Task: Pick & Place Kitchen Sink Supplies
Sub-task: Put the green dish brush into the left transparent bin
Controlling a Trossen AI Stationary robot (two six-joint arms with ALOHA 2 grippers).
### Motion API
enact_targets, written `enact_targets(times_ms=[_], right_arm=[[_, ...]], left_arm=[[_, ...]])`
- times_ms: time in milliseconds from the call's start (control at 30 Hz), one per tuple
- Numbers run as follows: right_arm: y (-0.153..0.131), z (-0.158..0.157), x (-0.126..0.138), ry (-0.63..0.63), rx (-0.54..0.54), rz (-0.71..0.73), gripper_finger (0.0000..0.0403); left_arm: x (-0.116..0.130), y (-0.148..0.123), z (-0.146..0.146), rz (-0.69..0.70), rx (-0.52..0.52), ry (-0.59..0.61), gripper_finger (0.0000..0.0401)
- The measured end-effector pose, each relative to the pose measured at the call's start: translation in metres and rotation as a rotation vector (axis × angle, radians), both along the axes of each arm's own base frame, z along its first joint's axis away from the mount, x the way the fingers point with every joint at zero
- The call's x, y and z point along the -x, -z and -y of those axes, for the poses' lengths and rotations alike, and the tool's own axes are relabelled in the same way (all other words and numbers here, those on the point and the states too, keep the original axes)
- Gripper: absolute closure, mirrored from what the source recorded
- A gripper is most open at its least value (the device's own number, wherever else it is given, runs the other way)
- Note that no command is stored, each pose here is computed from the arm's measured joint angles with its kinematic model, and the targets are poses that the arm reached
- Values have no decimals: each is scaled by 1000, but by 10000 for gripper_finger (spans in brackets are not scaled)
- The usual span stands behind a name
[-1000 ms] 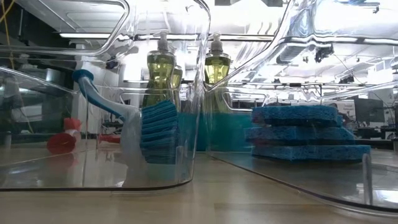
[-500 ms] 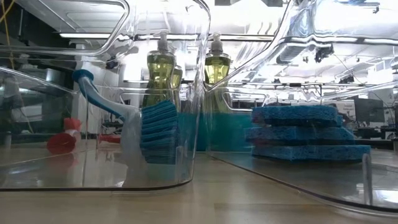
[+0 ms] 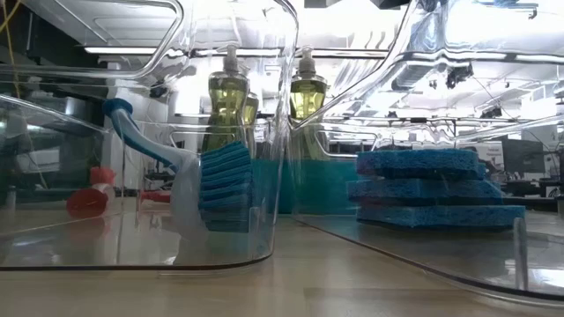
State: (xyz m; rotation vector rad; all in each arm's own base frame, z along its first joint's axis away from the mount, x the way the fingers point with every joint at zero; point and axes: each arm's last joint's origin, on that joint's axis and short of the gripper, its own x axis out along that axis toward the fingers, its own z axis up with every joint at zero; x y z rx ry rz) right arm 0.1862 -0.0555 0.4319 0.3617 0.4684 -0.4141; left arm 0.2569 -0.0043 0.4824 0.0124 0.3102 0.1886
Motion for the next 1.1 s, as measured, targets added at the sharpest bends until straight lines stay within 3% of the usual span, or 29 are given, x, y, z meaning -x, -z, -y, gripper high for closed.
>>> enact_targets(times_ms=[267,767,1100], right_arm=[[1,0,1,0,-4,-17,135],[2,0,1,0,-5,-17,135],[2,0,1,2,-8,-19,135]], left_arm=[[11,15,36,-170,-40,68,366],[7,62,77,-608,-355,419,366],[-8,95,82,-890,-541,458,366]])
